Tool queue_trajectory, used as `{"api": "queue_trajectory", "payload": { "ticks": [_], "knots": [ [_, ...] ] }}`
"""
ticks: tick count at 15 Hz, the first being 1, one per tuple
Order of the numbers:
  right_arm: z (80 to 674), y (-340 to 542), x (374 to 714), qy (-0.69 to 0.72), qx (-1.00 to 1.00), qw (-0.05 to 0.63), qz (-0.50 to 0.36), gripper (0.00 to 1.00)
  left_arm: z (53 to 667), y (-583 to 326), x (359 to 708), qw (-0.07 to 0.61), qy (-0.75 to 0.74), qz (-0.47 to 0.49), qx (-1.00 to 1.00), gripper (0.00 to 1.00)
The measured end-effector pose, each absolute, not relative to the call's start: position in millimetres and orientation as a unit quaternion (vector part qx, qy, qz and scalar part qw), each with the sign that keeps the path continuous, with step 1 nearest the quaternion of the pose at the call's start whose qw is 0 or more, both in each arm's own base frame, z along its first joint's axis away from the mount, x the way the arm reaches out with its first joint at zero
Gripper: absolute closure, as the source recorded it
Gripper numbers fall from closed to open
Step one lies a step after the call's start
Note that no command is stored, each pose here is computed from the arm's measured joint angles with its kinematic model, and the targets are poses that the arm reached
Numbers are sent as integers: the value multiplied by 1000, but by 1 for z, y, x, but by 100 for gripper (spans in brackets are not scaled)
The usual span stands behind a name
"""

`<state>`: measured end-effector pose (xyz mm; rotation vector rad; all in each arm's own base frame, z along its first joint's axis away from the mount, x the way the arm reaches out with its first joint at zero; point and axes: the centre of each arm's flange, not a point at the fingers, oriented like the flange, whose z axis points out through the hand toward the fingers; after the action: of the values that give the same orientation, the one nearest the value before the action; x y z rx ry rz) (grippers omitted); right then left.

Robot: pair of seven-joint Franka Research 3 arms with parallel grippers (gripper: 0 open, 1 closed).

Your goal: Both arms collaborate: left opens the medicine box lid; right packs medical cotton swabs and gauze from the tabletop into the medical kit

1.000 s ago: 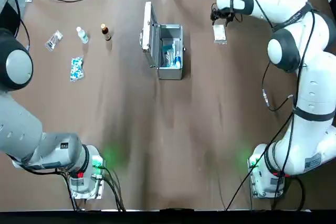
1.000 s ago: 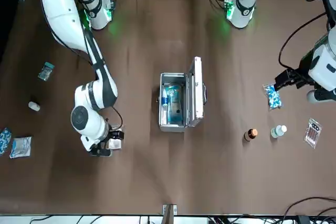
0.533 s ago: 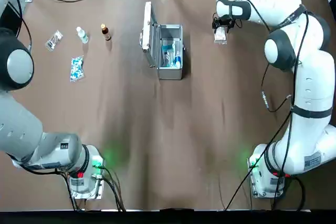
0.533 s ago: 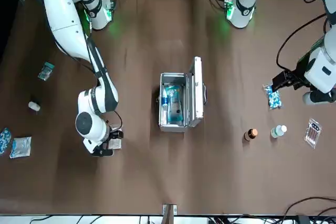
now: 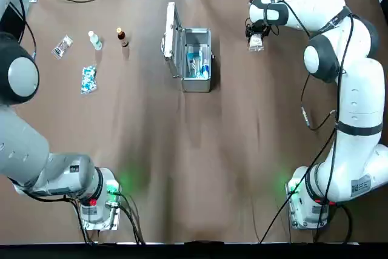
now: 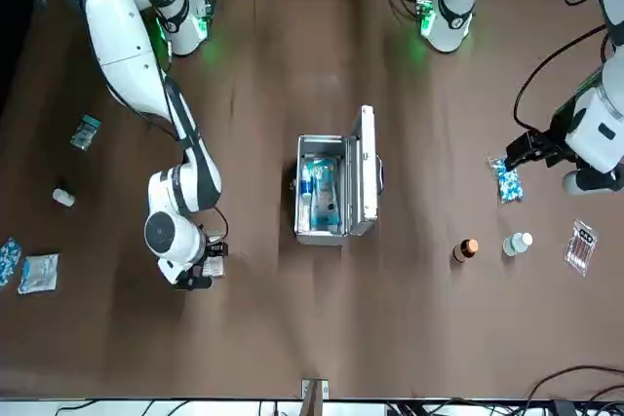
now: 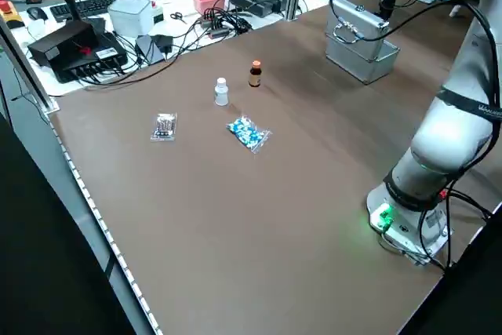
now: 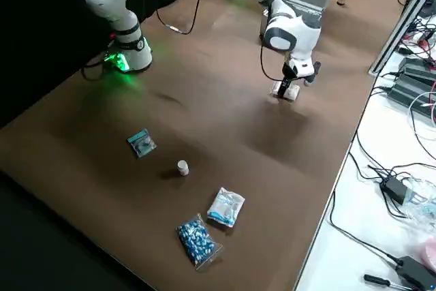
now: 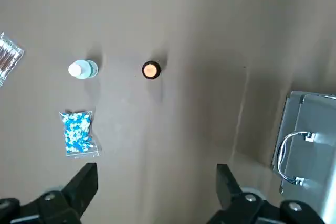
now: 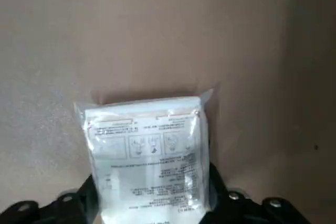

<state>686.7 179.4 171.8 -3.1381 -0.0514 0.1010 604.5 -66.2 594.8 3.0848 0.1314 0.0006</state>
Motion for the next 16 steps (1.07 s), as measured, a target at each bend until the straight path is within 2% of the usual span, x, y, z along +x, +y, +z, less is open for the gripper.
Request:
{"api": "queue_trajectory", "payload": {
  "ticks": [6,10,16],
  "knots": [
    [191,193,696,-13,-1000,15,14,69,595,-66,605,27,42,3,999,0],
    [237,246,693,30,-998,51,0,69,595,-67,605,27,42,3,999,0],
    [325,367,648,86,-989,115,35,72,596,-69,605,28,40,3,999,0]
  ]
}}
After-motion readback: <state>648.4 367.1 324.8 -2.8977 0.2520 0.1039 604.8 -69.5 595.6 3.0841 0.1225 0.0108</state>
